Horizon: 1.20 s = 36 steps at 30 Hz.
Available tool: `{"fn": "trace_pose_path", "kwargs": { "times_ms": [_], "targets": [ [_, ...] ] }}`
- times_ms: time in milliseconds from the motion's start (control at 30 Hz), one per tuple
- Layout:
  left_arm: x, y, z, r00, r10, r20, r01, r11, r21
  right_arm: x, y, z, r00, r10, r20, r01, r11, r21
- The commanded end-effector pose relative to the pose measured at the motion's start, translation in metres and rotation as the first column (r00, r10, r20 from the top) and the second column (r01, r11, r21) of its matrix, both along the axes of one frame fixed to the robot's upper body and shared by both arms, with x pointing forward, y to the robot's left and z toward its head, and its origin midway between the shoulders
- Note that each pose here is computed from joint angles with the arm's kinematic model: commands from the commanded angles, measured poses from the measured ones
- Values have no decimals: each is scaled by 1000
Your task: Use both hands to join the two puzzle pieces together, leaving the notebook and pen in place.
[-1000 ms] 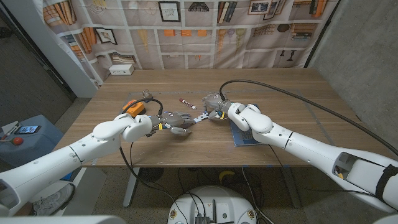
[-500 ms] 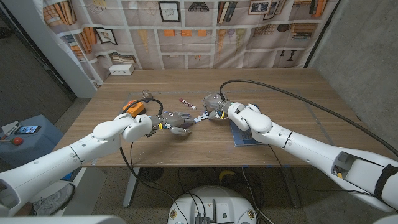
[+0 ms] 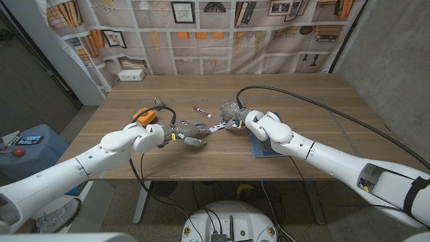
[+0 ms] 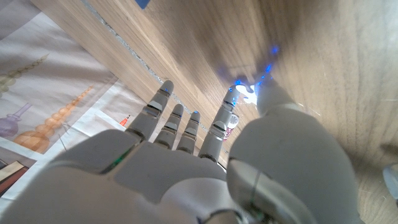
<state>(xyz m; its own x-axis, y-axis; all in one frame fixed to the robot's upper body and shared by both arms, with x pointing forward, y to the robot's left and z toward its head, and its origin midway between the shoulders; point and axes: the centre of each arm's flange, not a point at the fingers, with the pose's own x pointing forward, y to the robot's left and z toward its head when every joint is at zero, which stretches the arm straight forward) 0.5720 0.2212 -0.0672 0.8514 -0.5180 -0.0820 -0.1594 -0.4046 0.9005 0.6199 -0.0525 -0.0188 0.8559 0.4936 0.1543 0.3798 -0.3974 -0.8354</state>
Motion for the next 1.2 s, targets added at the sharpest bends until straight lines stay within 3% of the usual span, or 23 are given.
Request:
{"fn": "trace_pose_path", "kwargs": {
  "times_ms": [33,1200],
  "targets": [
    [-1,2,-1,1000,7,-3,-7,1000,1,-1,2,0,1000,0,-1,0,1000,-7],
    [-1,3,-3,1000,17,-11,-17,1000,-3,0,4,2,997,-53,-55,53,999,0]
  ]
}}
